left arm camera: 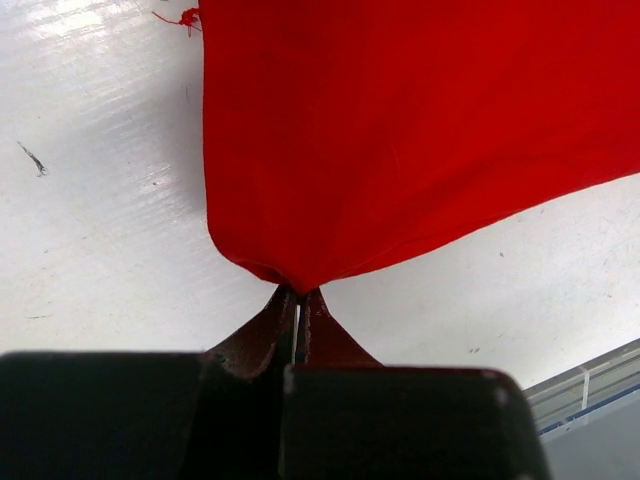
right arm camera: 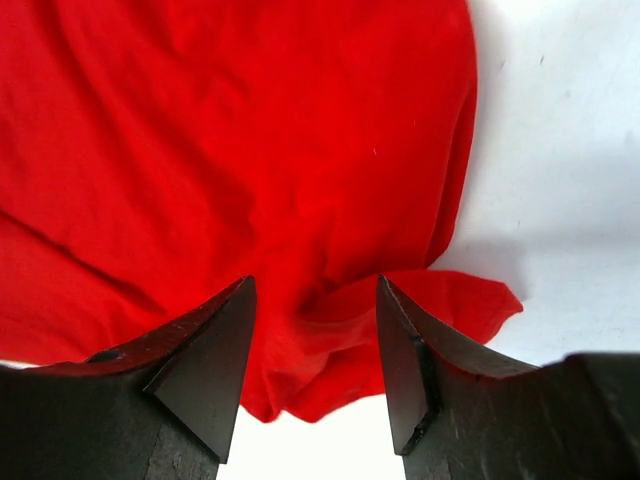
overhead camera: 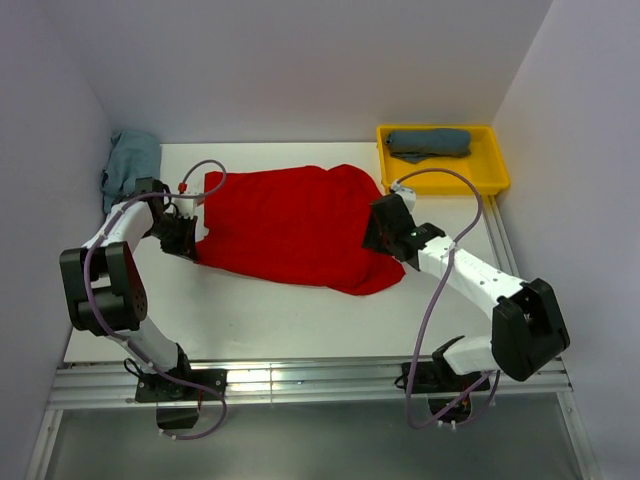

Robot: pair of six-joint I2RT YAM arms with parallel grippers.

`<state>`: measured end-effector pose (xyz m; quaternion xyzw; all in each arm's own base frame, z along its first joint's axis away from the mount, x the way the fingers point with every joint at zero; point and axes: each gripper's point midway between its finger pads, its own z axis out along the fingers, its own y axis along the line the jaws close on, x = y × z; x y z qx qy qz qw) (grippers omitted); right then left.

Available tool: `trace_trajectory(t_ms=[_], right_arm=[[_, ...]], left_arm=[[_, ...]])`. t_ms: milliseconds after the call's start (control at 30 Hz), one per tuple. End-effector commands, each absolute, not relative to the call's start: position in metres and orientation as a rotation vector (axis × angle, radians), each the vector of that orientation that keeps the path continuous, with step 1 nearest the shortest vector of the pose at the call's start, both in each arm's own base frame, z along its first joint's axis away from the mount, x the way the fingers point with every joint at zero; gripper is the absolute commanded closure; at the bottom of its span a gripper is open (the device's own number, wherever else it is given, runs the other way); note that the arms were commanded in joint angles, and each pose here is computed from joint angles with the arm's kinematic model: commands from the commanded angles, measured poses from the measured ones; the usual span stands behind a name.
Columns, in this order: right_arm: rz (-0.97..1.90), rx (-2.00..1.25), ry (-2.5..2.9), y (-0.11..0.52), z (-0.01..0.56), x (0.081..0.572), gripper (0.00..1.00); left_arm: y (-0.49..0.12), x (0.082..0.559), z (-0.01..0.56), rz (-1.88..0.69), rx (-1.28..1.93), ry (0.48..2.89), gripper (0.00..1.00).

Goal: Roll the t-shirts
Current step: Flatten the tshirt

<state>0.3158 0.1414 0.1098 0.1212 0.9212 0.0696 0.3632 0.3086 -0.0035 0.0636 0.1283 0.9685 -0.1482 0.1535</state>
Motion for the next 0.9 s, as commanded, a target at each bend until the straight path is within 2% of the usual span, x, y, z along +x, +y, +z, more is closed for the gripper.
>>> trace_trajectory(t_ms=[0,200,267,333,367,467,667,767,867], right_arm=[[0.230,0.261,2.372,0.149,0.101,0.315,0.41],[0.233,0.228,2.416,0.154,0.080,0.315,0.40],[0.223,0.235,2.411,0.153,0.080,0.315,0.43],[0.210,0.238,2.415,0.153,0.082,0.309,0.55],[0.183,0.245,2.412,0.150,0.082,0.308,0.67],[0.157,0.261,2.432,0.145,0.076,0.291,0.82],[0.223,0.327,2.424,0.137,0.073,0.255,1.00],[0.277,0.383,2.313,0.130,0.110,0.254,1.00],[0.288,0.413,2.130,0.116,0.187,0.265,1.00]], left_arm=[[-0.006,0.317,0.071,-0.451,0.393,2.745,1.00],[-0.006,0.318,0.070,-0.457,0.398,2.742,1.00],[-0.006,0.318,0.070,-0.453,0.395,2.742,1.00],[-0.006,0.318,0.070,-0.456,0.397,2.742,1.00],[-0.006,0.318,0.070,-0.457,0.398,2.742,1.00],[-0.006,0.317,0.070,-0.456,0.399,2.745,1.00],[-0.008,0.314,0.073,-0.469,0.410,2.740,1.00],[-0.008,0.325,0.099,-0.443,0.415,2.661,1.00],[-0.011,0.346,0.151,-0.396,0.413,2.492,1.00]])
